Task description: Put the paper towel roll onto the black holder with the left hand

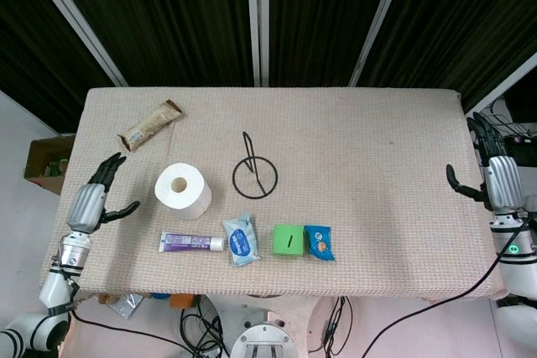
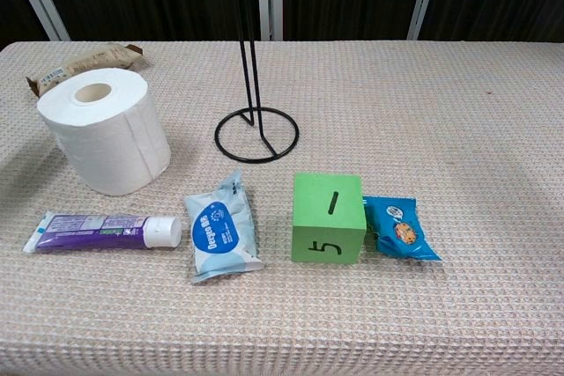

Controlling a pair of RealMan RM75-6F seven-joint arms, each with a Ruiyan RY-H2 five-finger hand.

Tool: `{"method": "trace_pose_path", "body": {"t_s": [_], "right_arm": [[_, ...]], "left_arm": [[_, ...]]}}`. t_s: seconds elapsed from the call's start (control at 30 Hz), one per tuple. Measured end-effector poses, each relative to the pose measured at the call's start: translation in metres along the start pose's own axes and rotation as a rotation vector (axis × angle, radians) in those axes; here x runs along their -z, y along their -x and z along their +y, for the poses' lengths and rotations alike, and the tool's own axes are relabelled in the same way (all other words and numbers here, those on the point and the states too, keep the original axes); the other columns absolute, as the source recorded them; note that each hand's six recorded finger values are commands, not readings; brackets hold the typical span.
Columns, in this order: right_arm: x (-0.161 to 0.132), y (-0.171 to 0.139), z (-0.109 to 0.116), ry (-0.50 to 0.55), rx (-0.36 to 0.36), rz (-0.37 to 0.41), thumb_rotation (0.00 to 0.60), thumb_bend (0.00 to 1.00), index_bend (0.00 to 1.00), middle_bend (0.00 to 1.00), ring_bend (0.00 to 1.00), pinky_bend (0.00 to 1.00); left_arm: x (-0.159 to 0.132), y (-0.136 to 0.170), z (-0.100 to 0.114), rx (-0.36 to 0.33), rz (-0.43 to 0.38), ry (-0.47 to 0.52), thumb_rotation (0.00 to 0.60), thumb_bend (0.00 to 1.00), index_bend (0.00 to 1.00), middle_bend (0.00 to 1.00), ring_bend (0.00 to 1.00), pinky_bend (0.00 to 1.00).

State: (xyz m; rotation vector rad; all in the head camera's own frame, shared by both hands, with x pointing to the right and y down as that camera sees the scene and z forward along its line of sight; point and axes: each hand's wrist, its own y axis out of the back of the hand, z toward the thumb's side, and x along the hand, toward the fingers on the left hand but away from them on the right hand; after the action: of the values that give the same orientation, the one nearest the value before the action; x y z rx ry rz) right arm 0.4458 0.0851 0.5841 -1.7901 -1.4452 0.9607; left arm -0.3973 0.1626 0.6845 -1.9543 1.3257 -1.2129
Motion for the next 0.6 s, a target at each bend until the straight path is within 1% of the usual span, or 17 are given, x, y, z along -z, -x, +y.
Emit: {"method": "trace_pose_path", "body": {"t_s": [0.03, 0.1, 0.17, 0.37, 0.5, 0.6], "right_arm": [[0.001, 0.0, 0.001, 0.006, 0.004, -0.004, 0.6, 0.37, 0.0, 0.0, 0.0, 0.0], [0.002, 0.002, 0.003, 0.019, 0.016, -0.009, 0.6, 0.37, 0.0, 0.0, 0.0, 0.0], [0.001, 0.003, 0.005, 0.019, 0.026, -0.005, 0.6, 0.37, 0.0, 0.0, 0.0, 0.0], [-0.004, 0.007, 0.009, 0.0, 0.042, 0.013, 0.6, 0.37, 0.0, 0.0, 0.0, 0.0], [-0.003, 0.006, 0.01, 0.006, 0.043, 0.004, 0.6, 0.37, 0.0, 0.0, 0.0, 0.0], [-0.001, 0.006, 0.011, 0.006, 0.042, 0.0, 0.6, 0.37, 0.0, 0.0, 0.0, 0.0]], "left_arm": [[0.002, 0.0, -0.003, -0.005, -0.001, -0.001, 0.151, 0.04, 0.0, 0.01, 0.0, 0.18], [0.005, 0.001, -0.011, -0.02, -0.01, -0.014, 0.211, 0.04, 0.0, 0.0, 0.0, 0.18], [0.008, 0.002, -0.021, -0.022, -0.013, -0.015, 0.241, 0.04, 0.0, 0.0, 0.0, 0.18], [0.005, 0.002, -0.057, 0.019, -0.019, 0.078, 0.245, 0.04, 0.0, 0.0, 0.0, 0.18], [0.0, -0.001, -0.071, 0.033, -0.03, 0.091, 0.247, 0.04, 0.0, 0.0, 0.0, 0.18], [-0.005, -0.006, -0.077, 0.031, -0.043, 0.085, 0.269, 0.04, 0.0, 0.0, 0.0, 0.18]]}}
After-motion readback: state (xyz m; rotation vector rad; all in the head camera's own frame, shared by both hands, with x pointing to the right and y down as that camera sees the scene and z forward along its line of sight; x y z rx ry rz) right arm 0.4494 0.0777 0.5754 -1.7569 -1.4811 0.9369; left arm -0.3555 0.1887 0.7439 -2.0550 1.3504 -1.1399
